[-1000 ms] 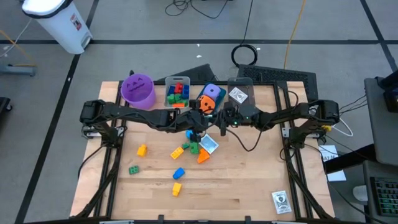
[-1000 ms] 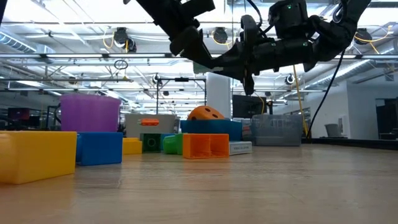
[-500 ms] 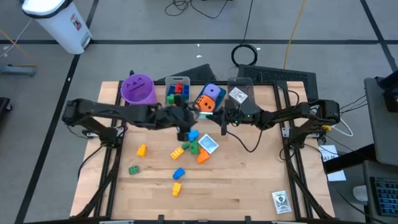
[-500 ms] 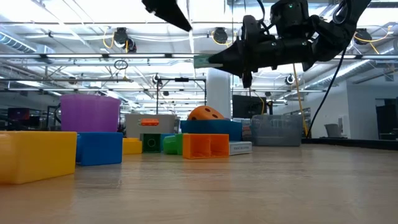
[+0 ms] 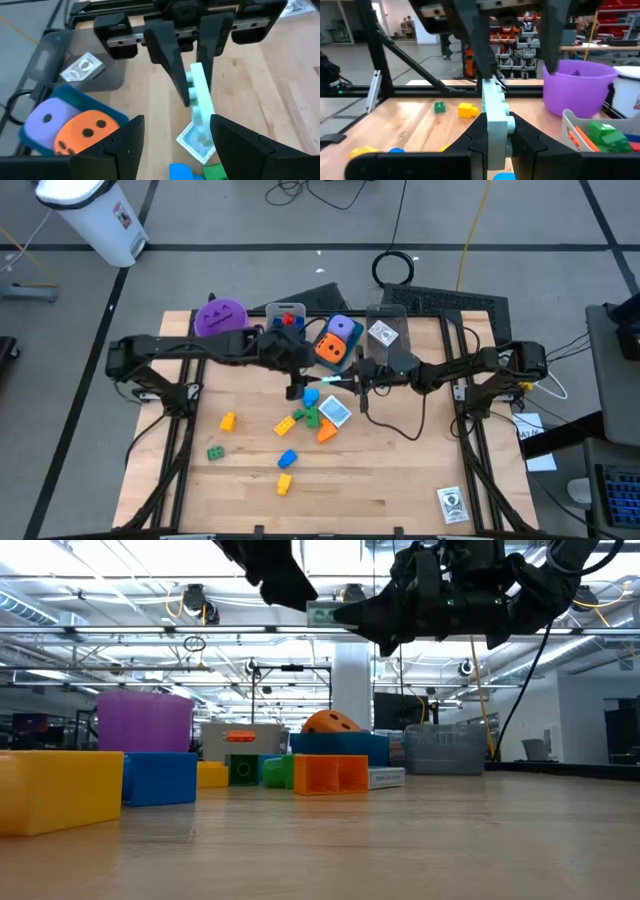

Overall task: Pick & Place Toys
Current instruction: Put the light blue game piece into the gray bin

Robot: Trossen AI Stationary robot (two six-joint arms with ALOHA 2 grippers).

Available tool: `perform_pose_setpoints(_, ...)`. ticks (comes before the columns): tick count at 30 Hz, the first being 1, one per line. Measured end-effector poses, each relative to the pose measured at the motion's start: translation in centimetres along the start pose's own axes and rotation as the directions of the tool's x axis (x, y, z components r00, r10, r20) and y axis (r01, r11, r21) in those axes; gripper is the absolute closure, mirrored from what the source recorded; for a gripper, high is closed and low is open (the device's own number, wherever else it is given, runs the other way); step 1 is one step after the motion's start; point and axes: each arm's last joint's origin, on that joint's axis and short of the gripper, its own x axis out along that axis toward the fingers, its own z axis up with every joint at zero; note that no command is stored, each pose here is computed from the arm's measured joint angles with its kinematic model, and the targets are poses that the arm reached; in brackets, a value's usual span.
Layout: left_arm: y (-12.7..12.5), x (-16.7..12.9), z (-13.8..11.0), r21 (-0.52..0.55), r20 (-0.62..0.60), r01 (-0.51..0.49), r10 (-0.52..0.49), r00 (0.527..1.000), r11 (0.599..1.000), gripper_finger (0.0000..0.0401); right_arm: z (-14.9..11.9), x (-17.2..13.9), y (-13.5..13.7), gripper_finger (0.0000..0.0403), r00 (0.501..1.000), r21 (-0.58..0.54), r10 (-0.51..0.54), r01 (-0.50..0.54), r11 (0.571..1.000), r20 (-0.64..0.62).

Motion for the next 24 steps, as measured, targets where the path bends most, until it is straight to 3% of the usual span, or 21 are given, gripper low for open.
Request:
perform_pose_setpoints(7, 0.1, 2.0, -0.5, 0.000, -0.022, 0.045, -0.045, 0.999, 0.999, 0.0166, 0.1, 0.0, -0.2, 0.0363, 1.000, 0.014, -0.030, 0.030, 0.999, 0.008)
perform_pose_setpoints(14, 0.1, 2.3, -0.5, -0.001, -0.027, 0.045, -0.045, 0.999, 0.999, 0.0174, 0.3, 0.0, -0.2, 0.0363, 0.999, 0.010, -0.030, 0.030, 1.000, 0.025)
perform_pose_setpoints(24, 0.1, 2.3, -0.5, 0.013, -0.028, 0.046, -0.045, 0.999, 0.999, 0.0297, 0.3, 0.0, -0.2, 0.0346, 0.999, 0.029, -0.031, 0.030, 0.999, 0.025)
